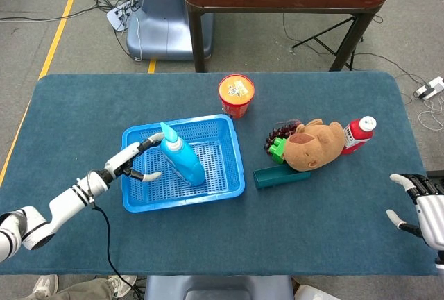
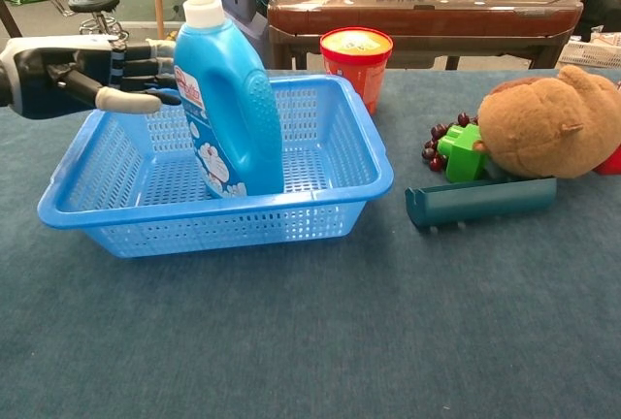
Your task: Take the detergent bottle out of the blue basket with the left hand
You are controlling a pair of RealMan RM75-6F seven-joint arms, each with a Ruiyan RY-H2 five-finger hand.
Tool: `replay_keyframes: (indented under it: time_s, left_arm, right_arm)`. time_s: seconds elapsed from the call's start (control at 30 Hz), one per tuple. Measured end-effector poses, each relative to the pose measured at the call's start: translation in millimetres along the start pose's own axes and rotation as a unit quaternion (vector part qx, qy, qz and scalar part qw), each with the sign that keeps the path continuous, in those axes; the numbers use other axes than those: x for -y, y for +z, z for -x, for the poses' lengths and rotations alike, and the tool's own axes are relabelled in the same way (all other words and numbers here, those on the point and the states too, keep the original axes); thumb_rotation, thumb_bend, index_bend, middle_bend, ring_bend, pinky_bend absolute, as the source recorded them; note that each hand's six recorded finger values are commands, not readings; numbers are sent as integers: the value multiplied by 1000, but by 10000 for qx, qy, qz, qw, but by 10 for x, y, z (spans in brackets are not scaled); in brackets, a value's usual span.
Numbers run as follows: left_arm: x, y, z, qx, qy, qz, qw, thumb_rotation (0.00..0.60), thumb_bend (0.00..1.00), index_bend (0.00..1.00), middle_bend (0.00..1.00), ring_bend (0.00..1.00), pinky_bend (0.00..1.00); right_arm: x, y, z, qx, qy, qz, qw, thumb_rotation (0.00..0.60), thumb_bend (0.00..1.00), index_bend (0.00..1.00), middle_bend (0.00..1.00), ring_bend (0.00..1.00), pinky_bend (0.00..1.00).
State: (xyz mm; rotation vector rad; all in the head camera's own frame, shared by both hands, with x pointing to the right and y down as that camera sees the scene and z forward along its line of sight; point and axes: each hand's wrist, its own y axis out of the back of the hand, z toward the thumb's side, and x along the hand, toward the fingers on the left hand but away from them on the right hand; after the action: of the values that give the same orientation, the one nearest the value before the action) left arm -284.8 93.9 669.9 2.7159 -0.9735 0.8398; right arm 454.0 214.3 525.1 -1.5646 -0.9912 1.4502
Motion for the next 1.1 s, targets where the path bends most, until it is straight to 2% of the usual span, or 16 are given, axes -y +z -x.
replay_keyframes:
  time_s: [0.23, 0.37, 0.53, 0.67, 0.83, 0.9, 1.1]
  left_arm:
    - [-7, -52, 202, 20, 0, 25, 10000, 600, 318, 55, 71, 39, 0]
    - [-57, -77, 139, -12, 146, 117, 9998, 600, 317, 25, 66, 20, 0]
    - [-93, -96, -41, -85, 203, 212, 9995, 600, 317, 0, 6, 0, 0]
    - [-51, -67, -147, -50, 103, 417, 9991, 600, 317, 0, 2, 0, 0]
    - [59, -13, -272, 43, -199, 758, 9969, 600, 316, 19, 4, 0, 0]
    - [100, 1, -322, 81, -317, 871, 9957, 600, 317, 50, 33, 22, 0]
    - [142, 2, -365, 221, -420, 1044, 9934, 600, 317, 188, 202, 157, 0]
  right_arm:
    - [2, 1, 3, -21, -4, 9, 10000, 600, 186, 254, 276, 214, 324]
    - [10, 7, 0, -25, 13, 6, 10000, 600, 187, 254, 276, 214, 324]
    - [0, 10, -5, -12, -2, -9, 10000, 600, 189, 254, 276, 214, 324]
    - [-5, 7, -11, 12, 0, -34, 10000, 600, 196, 254, 276, 214, 330]
    - [-8, -1, -20, 53, 2, -47, 10000, 600, 200, 254, 276, 214, 330]
    - [-12, -8, -26, 72, -3, -50, 10000, 600, 204, 254, 276, 214, 330]
    - [-17, -32, -36, 112, -5, -51, 9999, 600, 210, 254, 276, 214, 330]
